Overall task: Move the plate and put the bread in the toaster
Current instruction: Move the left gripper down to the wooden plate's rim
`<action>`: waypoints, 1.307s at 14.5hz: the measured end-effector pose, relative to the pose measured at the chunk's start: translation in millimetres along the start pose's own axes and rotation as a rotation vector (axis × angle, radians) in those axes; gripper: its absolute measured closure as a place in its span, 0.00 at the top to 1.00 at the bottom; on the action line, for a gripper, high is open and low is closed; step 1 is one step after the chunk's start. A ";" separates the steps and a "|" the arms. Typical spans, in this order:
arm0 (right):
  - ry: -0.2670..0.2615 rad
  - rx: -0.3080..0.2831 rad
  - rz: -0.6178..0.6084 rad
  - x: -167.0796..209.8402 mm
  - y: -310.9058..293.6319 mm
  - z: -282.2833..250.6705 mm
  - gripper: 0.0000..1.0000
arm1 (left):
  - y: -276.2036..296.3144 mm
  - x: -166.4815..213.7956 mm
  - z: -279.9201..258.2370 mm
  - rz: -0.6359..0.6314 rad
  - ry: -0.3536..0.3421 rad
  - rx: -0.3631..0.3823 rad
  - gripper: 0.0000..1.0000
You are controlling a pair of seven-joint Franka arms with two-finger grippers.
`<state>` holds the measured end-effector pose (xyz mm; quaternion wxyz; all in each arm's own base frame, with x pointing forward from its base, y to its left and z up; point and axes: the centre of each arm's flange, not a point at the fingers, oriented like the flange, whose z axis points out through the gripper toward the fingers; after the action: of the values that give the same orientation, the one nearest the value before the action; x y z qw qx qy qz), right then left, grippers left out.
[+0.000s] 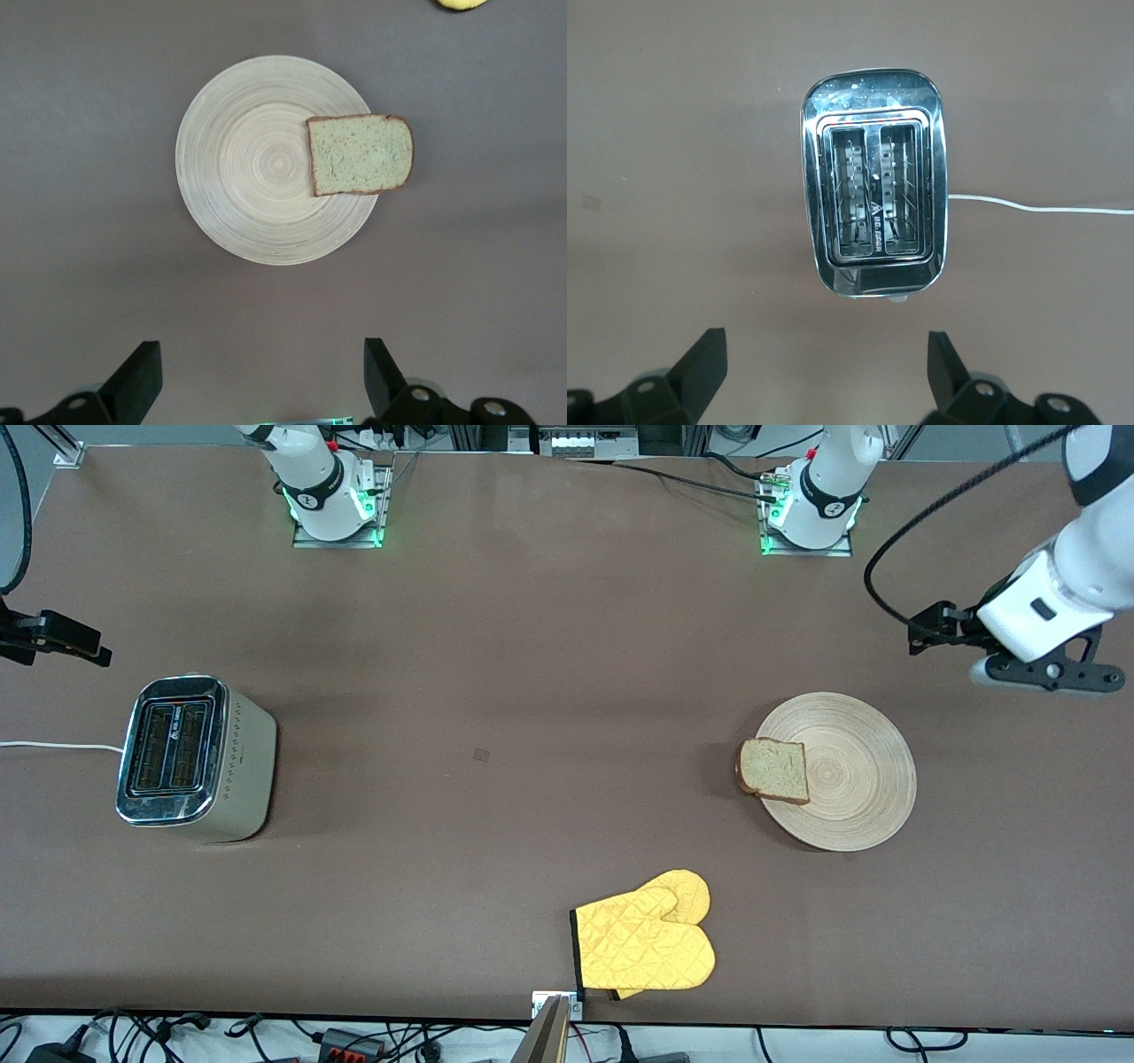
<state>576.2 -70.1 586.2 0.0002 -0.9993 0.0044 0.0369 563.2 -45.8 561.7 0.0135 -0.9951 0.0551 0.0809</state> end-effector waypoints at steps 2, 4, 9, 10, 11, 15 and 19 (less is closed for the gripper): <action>0.002 0.000 0.000 0.1 -0.1 -0.7 1.00 | -13.4 8.6 15.6 0.019 -0.029 -0.006 1.00; 0.006 -0.001 -0.001 0.1 -0.2 -2.6 1.00 | -48.5 14.4 31.6 0.012 -0.056 -0.031 1.00; 0.006 -0.001 0.000 0.1 0.3 -3.0 1.00 | -187.0 19.1 110.6 -0.062 -0.079 -0.381 1.00; 0.006 -0.001 0.000 0.1 0.4 -3.0 1.00 | -210.6 19.1 132.9 -0.068 -0.077 -0.453 1.00; 0.006 -0.001 0.000 0.1 0.3 -3.0 1.00 | -231.8 18.6 156.1 -0.065 -0.069 -0.524 1.00; 0.006 -0.001 0.000 0.1 0.3 -3.1 1.00 | -285.8 17.0 239.2 -0.045 0.010 -0.790 1.00; 0.007 -0.001 0.000 0.1 0.4 -3.1 1.00 | -293.9 25.4 308.4 -0.019 0.052 -0.949 1.00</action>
<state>576.5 -70.5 589.3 -0.0002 -0.9994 0.0044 0.0336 571.9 254.6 258.7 -0.4434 -0.8934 0.0034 0.0722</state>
